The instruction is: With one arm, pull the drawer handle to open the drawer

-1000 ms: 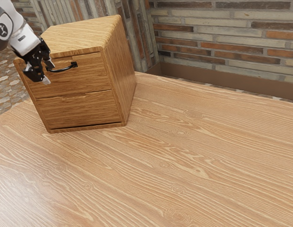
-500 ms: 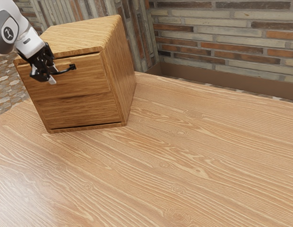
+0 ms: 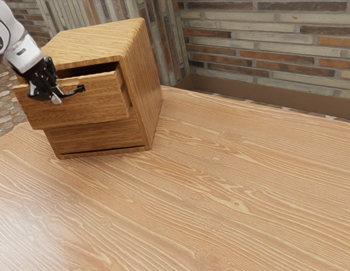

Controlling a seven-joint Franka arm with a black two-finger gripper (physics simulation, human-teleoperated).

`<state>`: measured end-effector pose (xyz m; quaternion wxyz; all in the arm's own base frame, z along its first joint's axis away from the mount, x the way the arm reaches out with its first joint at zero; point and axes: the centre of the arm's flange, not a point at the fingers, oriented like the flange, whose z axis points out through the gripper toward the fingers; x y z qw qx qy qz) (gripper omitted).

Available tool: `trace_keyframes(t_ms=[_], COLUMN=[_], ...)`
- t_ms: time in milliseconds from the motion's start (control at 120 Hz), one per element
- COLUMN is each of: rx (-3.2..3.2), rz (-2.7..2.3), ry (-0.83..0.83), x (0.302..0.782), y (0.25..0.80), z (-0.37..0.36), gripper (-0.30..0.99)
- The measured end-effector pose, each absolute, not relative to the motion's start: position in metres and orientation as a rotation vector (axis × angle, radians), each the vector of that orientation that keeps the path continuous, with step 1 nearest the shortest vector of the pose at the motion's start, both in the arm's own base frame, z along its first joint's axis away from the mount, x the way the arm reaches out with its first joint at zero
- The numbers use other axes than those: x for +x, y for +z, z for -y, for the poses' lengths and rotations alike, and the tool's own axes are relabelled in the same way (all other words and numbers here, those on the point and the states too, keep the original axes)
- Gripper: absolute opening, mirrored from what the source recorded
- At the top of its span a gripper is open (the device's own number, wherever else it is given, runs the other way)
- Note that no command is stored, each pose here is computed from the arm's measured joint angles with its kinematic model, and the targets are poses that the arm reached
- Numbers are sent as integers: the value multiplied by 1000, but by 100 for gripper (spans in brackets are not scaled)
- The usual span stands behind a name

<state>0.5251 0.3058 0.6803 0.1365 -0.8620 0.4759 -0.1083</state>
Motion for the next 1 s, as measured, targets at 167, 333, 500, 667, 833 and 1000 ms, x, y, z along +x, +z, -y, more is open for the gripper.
trace_keyframes(t_ms=[167,333,500,667,833,1000], rx=[-2499,-2509,-2508,-2517,-2523,-2532], rz=[-1404,-1414,-1418,-1422,-1421,-1418], ry=[-313,-309,-314,-309,-307,-305], x=[518,509,496,486,472,451], y=[678,674,678,676,676,677], z=[-292,-285,-276,-272,-266,-258], gripper=[6,7,6,6,5,4])
